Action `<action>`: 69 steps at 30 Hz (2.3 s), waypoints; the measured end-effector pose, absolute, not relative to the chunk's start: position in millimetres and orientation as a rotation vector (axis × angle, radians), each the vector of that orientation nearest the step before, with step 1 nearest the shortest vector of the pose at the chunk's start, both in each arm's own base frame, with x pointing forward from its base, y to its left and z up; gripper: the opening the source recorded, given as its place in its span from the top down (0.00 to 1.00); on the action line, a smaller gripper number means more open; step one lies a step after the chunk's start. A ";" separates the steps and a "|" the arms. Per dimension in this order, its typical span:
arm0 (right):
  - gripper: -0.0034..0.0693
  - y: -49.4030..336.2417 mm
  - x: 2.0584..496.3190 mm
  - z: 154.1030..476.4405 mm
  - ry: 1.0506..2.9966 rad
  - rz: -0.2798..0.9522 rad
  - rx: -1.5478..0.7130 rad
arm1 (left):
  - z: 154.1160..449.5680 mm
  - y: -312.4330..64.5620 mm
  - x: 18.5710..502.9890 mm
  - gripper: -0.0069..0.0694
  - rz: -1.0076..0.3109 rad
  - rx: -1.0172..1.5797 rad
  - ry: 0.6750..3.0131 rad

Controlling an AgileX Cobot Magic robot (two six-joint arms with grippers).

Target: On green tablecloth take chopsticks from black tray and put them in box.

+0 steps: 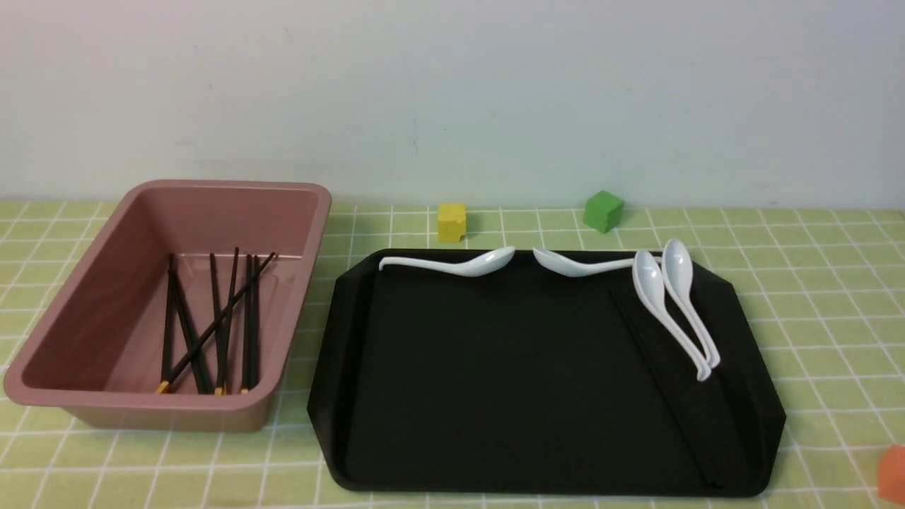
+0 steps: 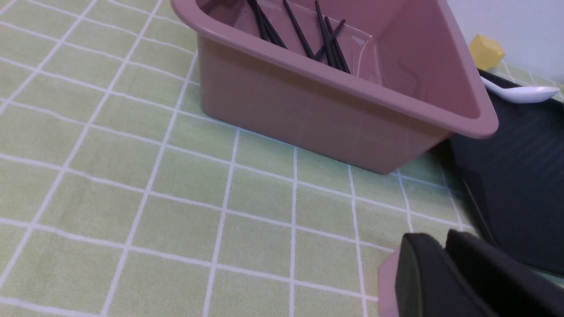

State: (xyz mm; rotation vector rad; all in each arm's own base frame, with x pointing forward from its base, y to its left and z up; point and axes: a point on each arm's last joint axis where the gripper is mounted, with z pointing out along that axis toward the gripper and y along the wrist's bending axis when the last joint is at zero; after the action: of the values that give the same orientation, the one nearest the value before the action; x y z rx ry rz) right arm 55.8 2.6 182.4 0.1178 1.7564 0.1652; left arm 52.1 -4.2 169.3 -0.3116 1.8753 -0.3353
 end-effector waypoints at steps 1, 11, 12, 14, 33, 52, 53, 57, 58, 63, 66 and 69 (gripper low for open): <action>0.89 2.6 55.3 181.8 1.760 0.165 0.118 | 169.3 -4.2 52.1 0.80 -0.335 -0.312 1.875; 0.87 1.7 52.6 174.2 1.862 0.138 0.115 | 169.3 -4.2 52.1 0.79 -0.335 -0.312 1.875; 0.87 1.7 52.6 174.5 1.861 0.138 0.115 | 169.3 -4.2 52.1 0.79 -0.335 -0.312 1.875; 0.86 1.7 52.4 174.5 1.865 0.137 0.115 | 169.3 -4.2 52.1 0.78 -0.335 -0.312 1.875; 0.82 1.6 52.4 174.3 1.867 0.138 0.117 | 169.3 -4.2 52.1 0.76 -0.335 -0.312 1.875; 0.81 1.6 52.3 174.1 1.869 0.138 0.117 | 169.3 -4.2 52.1 0.75 -0.335 -0.312 1.875; 0.81 1.6 52.3 174.1 1.869 0.138 0.117 | 169.3 -4.2 52.1 0.75 -0.335 -0.312 1.875; 0.80 1.6 52.3 174.1 1.869 0.138 0.117 | 169.3 -4.2 52.1 0.74 -0.335 -0.312 1.875; 0.80 1.6 52.3 174.1 1.869 0.138 0.117 | 169.3 -4.2 52.1 0.74 -0.335 -0.312 1.875; 0.79 1.6 52.3 174.1 1.869 0.138 0.117 | 169.3 -4.2 52.1 0.74 -0.335 -0.312 1.875; 0.79 1.6 52.3 174.1 1.869 0.138 0.117 | 169.3 -4.2 52.1 0.74 -0.335 -0.312 1.875; 0.78 1.6 52.3 174.1 1.869 0.138 0.117 | 169.3 -4.2 52.1 0.74 -0.335 -0.312 1.875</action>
State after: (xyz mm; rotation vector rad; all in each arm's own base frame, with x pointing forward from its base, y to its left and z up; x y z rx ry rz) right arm 52.3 1.6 174.1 0.1173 1.8685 0.1377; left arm 52.1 -4.2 169.3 -0.3116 1.8753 -0.3353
